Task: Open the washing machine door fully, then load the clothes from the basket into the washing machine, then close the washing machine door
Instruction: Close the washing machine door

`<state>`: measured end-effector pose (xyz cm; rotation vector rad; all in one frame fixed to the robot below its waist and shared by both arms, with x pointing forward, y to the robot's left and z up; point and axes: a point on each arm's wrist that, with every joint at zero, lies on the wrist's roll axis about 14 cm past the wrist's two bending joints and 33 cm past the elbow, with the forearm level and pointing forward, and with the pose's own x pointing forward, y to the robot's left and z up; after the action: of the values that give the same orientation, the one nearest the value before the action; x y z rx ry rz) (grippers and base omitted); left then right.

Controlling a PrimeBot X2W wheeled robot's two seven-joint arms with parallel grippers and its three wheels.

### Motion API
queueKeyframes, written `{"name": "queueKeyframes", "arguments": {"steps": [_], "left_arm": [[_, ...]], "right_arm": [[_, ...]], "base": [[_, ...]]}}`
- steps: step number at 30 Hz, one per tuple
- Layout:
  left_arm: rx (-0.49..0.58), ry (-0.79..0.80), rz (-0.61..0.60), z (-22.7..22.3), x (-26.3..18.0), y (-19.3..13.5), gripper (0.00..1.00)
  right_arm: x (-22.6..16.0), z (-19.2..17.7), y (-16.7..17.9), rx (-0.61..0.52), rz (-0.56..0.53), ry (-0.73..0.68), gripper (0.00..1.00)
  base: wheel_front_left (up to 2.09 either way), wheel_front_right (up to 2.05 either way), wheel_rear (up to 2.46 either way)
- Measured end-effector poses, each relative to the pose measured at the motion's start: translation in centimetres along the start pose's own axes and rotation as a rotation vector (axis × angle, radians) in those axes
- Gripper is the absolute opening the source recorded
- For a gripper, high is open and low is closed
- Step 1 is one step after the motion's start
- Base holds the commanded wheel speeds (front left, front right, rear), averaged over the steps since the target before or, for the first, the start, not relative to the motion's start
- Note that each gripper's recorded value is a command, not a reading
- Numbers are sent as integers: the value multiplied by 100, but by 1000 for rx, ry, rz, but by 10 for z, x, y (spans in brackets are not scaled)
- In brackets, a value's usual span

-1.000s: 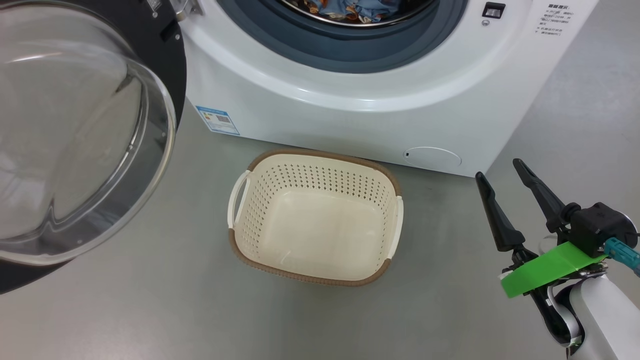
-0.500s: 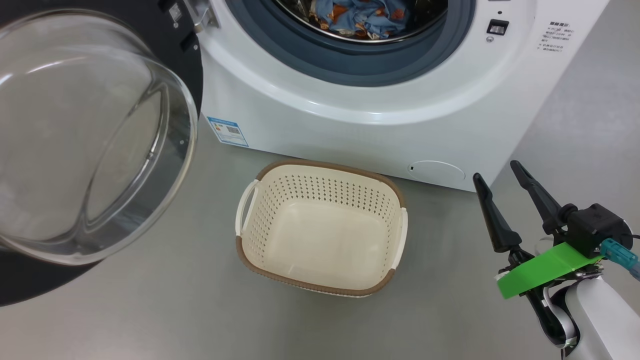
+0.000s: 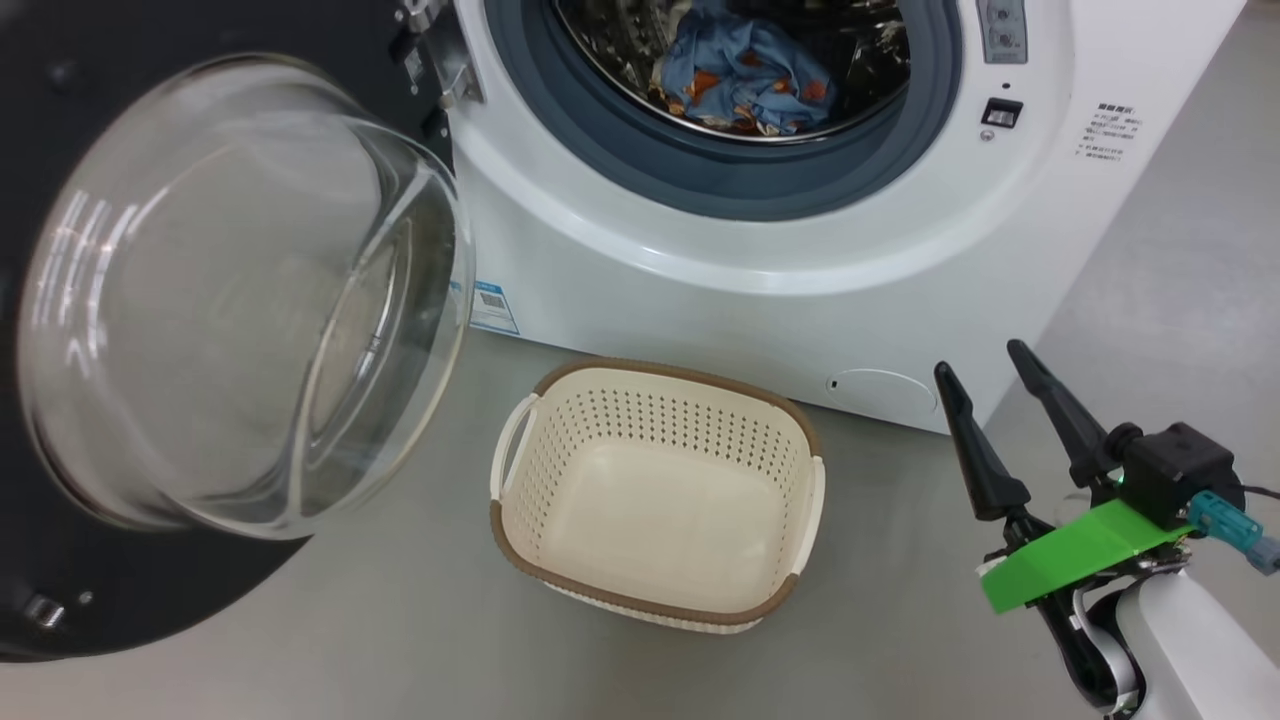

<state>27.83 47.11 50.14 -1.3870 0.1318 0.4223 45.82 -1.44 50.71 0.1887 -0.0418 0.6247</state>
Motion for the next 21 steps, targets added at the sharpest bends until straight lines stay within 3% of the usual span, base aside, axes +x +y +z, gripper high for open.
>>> {"name": "queueKeyframes", "arguments": {"steps": [21], "left_arm": [[87, 327, -158, -79, -27, -18, 0]], "right_arm": [[-15, 9, 18, 41, -2, -15, 100]], "base": [[0, 0, 0]]}}
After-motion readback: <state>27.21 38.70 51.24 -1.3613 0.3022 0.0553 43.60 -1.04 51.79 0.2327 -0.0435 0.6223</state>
